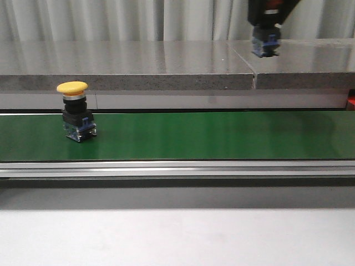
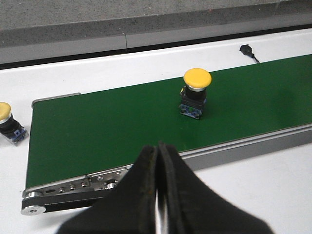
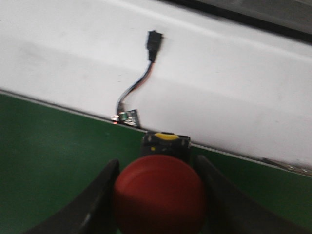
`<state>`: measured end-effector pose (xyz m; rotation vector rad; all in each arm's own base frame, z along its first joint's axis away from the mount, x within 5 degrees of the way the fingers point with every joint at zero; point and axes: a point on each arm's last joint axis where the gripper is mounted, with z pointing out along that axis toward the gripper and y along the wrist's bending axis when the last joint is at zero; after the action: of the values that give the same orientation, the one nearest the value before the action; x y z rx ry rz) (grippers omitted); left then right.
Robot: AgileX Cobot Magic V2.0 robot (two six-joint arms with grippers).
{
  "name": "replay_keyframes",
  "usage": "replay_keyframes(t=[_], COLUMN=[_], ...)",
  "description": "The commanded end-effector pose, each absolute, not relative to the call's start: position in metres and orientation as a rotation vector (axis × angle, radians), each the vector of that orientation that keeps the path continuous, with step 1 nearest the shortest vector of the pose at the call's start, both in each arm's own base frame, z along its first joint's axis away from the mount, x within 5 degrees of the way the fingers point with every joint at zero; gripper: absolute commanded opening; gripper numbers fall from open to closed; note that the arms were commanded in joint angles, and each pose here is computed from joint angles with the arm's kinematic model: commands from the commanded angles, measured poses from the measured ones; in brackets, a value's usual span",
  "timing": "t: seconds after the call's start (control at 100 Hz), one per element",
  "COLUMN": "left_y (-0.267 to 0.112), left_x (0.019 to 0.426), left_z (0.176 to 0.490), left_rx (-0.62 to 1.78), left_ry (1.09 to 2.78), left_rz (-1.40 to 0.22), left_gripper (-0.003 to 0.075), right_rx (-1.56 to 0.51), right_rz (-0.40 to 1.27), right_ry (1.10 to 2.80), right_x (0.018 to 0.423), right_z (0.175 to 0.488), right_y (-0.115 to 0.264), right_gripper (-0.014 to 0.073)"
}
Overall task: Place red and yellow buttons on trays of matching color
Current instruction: 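Carry the red button into the red tray and open the right gripper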
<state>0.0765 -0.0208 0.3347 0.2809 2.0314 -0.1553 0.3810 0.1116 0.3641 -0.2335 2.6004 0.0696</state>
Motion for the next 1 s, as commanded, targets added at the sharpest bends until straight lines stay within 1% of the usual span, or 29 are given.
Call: replay_keyframes(t=[0.0, 0.23, 0.35, 0.61, 0.8, 0.99], left_y=[-0.022, -0.022, -0.022, -0.022, -0.022, -0.022], left_x=[0.079, 0.079, 0.079, 0.079, 0.079, 0.079], left_z=[0.348, 0.348, 0.348, 0.348, 0.348, 0.348], left_rx=[0.261, 0.261, 0.261, 0.261, 0.261, 0.261], left_ry=[1.947, 1.947, 1.947, 1.947, 1.947, 1.947], left_rz=[-0.179, -0.179, -0.179, -0.179, -0.179, -0.179], left_gripper=[-0.0021, -0.0021, -0.0021, -0.0021, -0.0021, -0.0021], right_rx=[-0.122, 0.141, 0.283, 0.550, 0.702, 0.795], right_rz=[0.043, -0.044, -0.092, -0.169, -0.192, -0.189], right_ry=[2.494, 2.487, 2.476, 2.432, 2.426, 2.425], right_x=[0.375, 0.383, 0.381, 0.371, 0.369, 0.379], right_z=[0.398, 0.399, 0.399, 0.391, 0.374, 0.349], right_y=[0.077, -0.004, -0.047, -0.125, -0.165, -0.188], right_gripper=[0.0152, 0.0152, 0.0152, 0.0152, 0.0152, 0.0152])
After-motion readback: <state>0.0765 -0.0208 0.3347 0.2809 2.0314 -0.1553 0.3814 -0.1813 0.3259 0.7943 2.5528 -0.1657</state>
